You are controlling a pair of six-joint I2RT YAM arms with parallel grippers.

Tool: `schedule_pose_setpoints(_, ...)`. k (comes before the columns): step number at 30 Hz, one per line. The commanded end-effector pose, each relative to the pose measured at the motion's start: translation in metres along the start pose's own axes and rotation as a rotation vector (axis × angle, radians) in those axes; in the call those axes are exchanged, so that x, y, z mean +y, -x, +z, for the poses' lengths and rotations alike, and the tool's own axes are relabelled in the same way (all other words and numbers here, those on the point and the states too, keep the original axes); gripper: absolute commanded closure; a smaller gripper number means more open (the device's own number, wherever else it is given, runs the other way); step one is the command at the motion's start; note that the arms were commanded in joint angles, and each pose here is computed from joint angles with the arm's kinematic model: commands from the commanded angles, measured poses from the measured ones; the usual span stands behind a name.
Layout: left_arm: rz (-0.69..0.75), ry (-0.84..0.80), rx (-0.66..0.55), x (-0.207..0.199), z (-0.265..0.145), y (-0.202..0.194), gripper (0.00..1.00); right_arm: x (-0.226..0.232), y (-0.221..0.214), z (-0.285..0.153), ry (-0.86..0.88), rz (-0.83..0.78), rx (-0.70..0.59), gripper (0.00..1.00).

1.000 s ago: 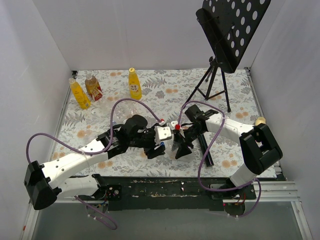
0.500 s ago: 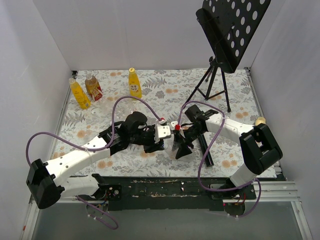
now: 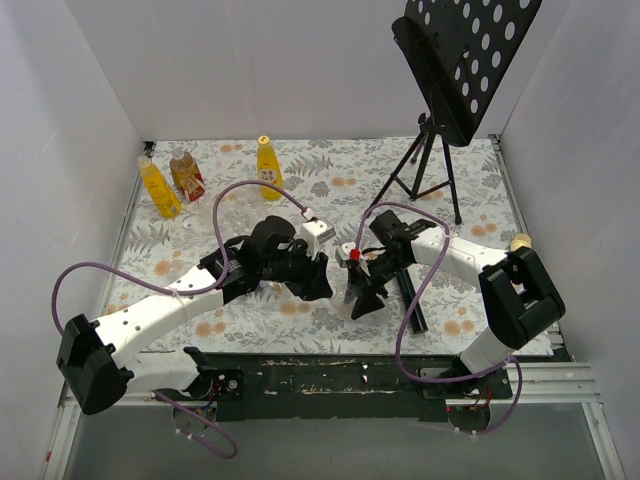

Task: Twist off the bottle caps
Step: Unscrew the bottle cap from the plastic bottle.

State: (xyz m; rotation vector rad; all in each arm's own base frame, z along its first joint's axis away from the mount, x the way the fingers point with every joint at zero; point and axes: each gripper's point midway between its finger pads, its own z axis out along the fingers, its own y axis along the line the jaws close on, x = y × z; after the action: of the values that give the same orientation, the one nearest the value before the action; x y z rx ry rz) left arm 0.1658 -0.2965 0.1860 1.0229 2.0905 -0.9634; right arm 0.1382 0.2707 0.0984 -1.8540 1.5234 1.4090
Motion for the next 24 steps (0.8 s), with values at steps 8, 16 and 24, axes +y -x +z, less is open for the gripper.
schedule_pose_setpoints(8, -1.211, 0.241, -0.024, -0.012, -0.007, 0.020, 1.00, -0.005, 0.006, -0.001, -0.023, -0.049, 0.007, 0.93)
schedule_pose_setpoints(16, -0.924, 0.355, -0.067, -0.009, -0.024, 0.055, 0.89, -0.006, 0.007, -0.002, -0.028, -0.051, 0.011, 0.93)
schedule_pose_setpoints(24, -0.243, 0.121, -0.089, -0.024, -0.051, 0.028, 0.16, -0.003, 0.009, -0.003, -0.019, -0.070, 0.008, 0.93)
